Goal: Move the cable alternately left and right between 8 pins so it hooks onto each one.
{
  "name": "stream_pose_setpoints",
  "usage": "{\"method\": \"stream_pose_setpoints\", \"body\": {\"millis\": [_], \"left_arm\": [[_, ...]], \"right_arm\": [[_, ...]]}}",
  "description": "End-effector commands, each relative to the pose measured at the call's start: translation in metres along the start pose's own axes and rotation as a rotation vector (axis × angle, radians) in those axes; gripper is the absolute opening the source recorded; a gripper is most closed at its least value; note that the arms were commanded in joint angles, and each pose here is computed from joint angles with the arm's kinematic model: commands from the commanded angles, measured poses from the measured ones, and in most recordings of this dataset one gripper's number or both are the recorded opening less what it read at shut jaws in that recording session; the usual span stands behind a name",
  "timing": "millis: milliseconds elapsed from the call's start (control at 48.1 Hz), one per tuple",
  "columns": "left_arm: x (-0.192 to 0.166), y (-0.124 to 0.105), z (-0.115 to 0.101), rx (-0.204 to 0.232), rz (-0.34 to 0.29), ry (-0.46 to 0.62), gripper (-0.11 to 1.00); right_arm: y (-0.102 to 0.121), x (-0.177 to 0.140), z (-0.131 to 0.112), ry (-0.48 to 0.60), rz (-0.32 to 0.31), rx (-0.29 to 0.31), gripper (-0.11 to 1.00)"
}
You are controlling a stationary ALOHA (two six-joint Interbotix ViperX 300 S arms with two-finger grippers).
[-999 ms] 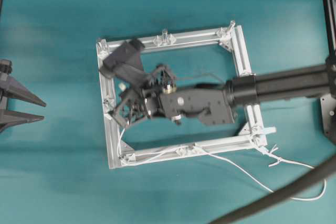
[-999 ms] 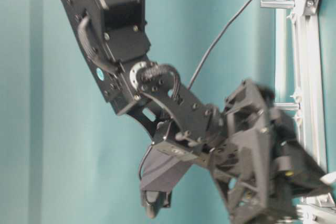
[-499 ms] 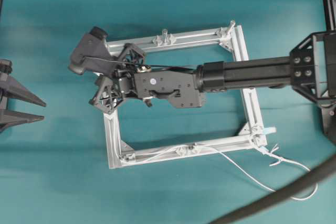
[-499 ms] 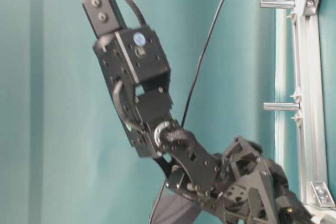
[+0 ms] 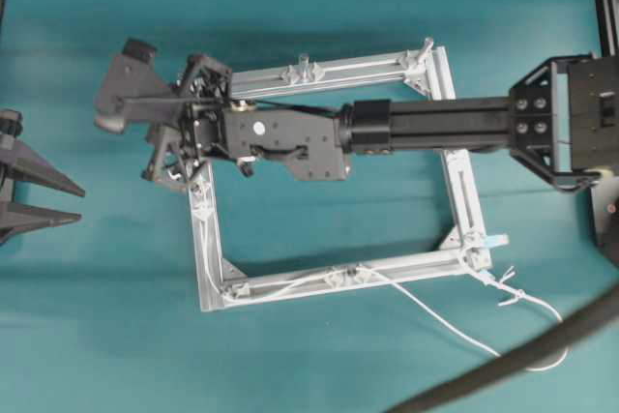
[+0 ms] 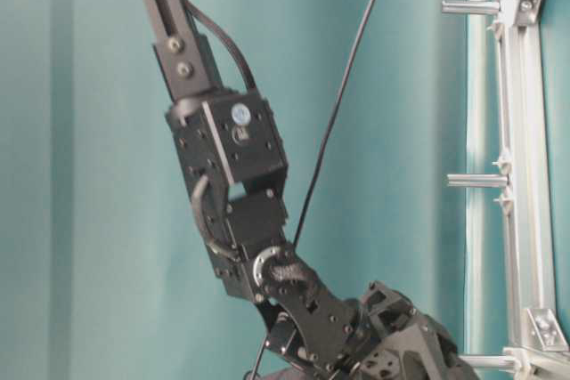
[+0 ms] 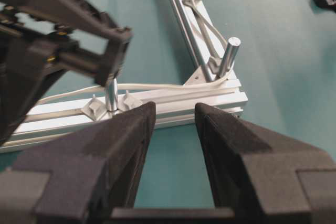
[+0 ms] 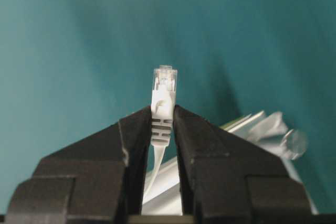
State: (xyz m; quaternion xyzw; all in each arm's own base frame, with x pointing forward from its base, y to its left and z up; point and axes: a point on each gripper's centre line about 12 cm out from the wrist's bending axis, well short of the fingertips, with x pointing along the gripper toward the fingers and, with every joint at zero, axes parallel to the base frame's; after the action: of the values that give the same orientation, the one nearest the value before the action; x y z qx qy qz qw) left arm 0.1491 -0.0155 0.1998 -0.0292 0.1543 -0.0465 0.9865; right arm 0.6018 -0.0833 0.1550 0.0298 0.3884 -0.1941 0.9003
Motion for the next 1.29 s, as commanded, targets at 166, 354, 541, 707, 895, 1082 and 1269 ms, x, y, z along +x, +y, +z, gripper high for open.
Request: {"method": "stream_pose_setpoints", "body": {"millis": [166,354,541,707,895,1082,1269], "left_arm": [[0.000,-0.001,0.010,-0.005,-0.006,-0.023,0.44],[0.000,-0.001,0.010,-0.006,-0.006,-0.023,0.44],[0.000,-0.001,0.010,-0.005,-0.006,-0.023,0.44],[0.000,-0.001,0.011,-0.005,-0.006,-0.026,0.44],[0.000,-0.001,0.011,-0.005,-0.006,-0.024,0.44],[0.000,-0.001,0.010,-0.005,-0.006,-0.023,0.44],[0.000,-0.001,0.009,-0.005,-0.005,-0.021,0.44]], "right_arm": [[-0.031,-0.002,0.039,-0.079,-0.007,0.103,0.15],[-0.050,0.004,0.046,-0.079,-0.026,0.158,0.15],[-0.064,0.004,0.047,-0.063,-0.054,0.294,0.15],[-0.078,0.010,0.042,-0.051,-0.086,0.435,0.15],[-0.088,0.010,0.037,-0.011,-0.137,0.480,0.15],[-0.096,0.011,0.028,0.033,-0.181,0.586,0.15],[-0.094,0.006,0.027,0.039,-0.186,0.622,0.15]]}}
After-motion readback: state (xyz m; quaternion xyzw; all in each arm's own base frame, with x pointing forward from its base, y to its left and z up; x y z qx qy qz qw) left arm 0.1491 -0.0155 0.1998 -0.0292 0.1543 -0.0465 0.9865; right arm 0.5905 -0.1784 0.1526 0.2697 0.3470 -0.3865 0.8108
